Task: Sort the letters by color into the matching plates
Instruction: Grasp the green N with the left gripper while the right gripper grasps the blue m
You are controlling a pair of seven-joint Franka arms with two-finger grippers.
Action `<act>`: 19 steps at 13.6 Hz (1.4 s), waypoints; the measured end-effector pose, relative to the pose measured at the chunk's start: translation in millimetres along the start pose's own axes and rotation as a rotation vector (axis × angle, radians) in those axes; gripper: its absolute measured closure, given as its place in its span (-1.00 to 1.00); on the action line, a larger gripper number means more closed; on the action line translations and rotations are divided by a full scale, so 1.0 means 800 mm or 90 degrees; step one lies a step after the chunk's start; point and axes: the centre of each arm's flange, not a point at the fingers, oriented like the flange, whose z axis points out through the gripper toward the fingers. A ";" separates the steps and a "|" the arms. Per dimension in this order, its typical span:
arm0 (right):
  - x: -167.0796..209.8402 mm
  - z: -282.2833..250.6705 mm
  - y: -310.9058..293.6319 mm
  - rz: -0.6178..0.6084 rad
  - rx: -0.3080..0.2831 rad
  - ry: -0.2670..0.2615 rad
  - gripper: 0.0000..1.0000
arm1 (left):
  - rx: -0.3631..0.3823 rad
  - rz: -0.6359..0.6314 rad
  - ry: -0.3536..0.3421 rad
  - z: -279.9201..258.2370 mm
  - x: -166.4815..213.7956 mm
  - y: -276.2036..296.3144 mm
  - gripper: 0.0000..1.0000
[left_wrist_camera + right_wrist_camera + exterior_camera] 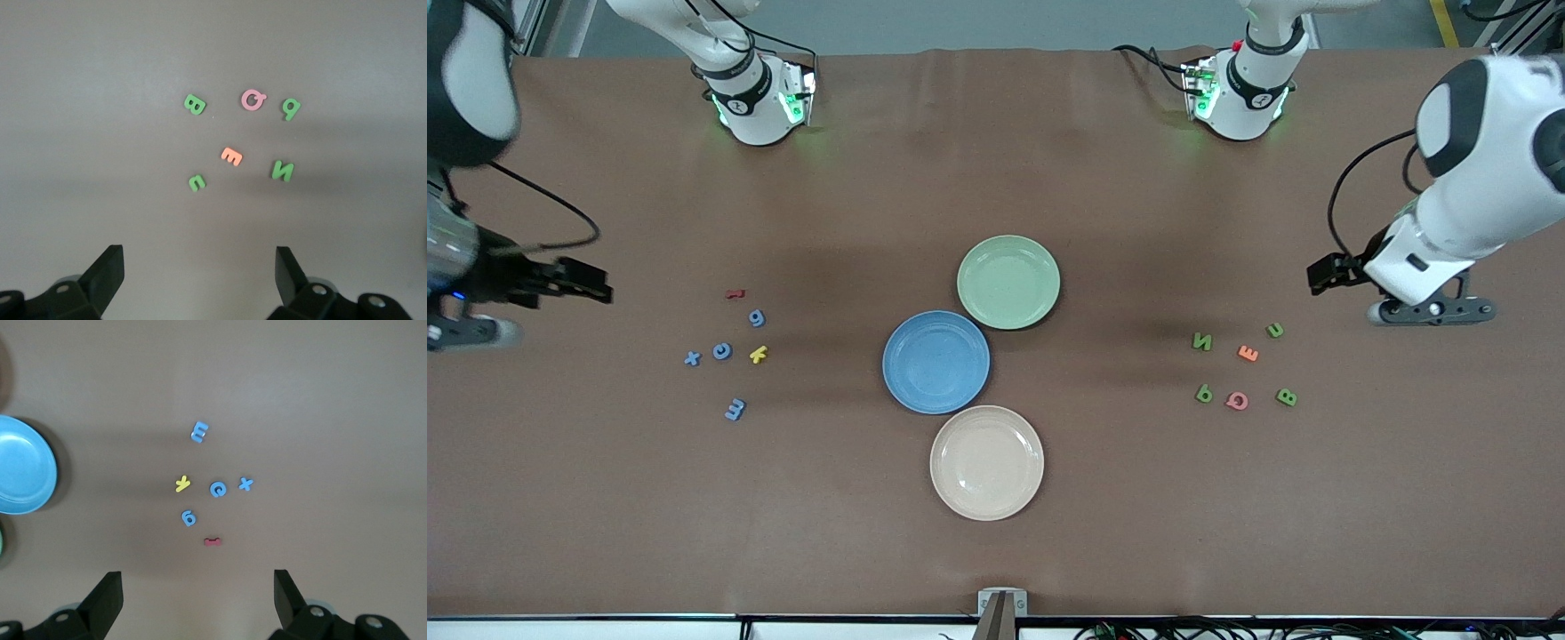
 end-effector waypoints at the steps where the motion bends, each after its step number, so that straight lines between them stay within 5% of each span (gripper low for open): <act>1: 0.018 0.034 -0.008 -0.006 -0.001 -0.013 -1.00 | -0.001 0.001 0.005 0.025 -0.002 0.001 -1.00; 6: 0.078 0.225 -0.031 0.030 -0.008 0.015 -0.99 | -0.011 0.005 0.013 0.144 -0.006 0.006 -0.94; 14: 0.107 0.384 -0.033 0.153 0.009 0.022 -0.99 | -0.036 0.093 0.015 0.245 -0.014 0.103 -0.50; 19: 0.121 0.408 -0.022 0.213 0.014 0.019 -0.97 | -0.048 0.096 0.010 0.307 -0.021 0.109 -0.27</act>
